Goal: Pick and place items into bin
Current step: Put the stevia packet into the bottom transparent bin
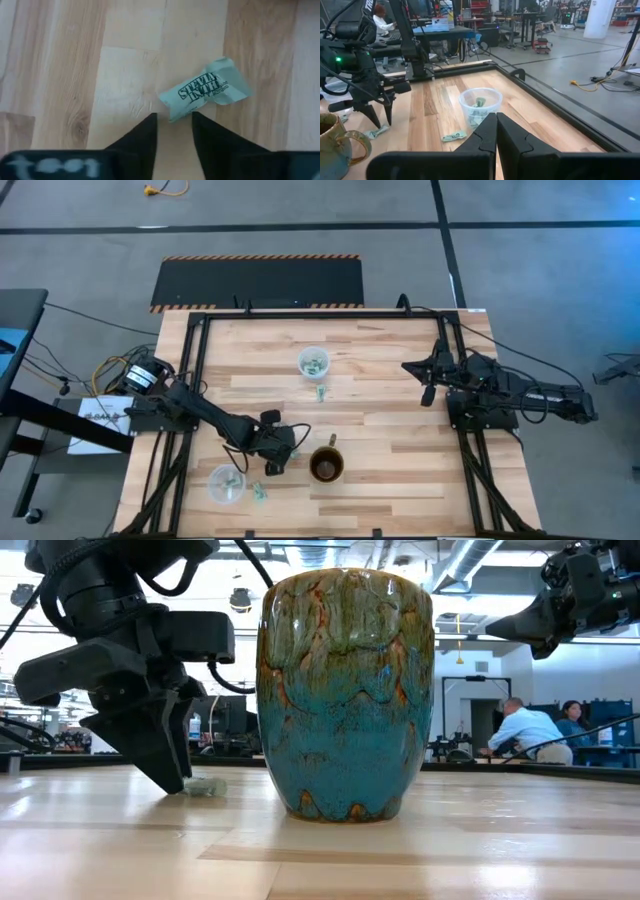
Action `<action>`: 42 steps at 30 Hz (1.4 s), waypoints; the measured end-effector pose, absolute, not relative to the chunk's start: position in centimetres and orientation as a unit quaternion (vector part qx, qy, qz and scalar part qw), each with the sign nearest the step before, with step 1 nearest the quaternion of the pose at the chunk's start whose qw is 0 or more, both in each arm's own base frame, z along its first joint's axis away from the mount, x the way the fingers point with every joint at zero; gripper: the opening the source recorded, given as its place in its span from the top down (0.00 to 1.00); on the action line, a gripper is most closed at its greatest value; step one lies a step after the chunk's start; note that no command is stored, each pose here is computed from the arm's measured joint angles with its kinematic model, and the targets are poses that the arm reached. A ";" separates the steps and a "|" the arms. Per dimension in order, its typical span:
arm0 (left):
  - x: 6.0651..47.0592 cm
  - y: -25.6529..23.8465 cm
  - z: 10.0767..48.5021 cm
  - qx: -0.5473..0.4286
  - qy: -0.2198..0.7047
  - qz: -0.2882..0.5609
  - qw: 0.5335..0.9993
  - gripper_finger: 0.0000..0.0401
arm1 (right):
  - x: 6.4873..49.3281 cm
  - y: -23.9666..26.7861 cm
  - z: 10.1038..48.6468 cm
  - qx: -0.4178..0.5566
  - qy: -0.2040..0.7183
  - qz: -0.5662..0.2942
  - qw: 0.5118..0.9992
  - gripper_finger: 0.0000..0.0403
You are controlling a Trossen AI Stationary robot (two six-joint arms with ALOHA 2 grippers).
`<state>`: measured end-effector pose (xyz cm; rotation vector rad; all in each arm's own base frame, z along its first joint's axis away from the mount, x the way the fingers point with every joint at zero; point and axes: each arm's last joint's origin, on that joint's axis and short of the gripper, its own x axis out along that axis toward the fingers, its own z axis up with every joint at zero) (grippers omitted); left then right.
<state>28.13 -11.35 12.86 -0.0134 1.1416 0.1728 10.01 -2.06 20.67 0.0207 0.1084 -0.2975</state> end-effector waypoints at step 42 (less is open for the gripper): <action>17.3 -11.3 27.8 -0.151 0.421 -0.037 0.894 1.00 | 10.0 -2.1 20.5 0.010 0.064 -0.148 0.987 1.00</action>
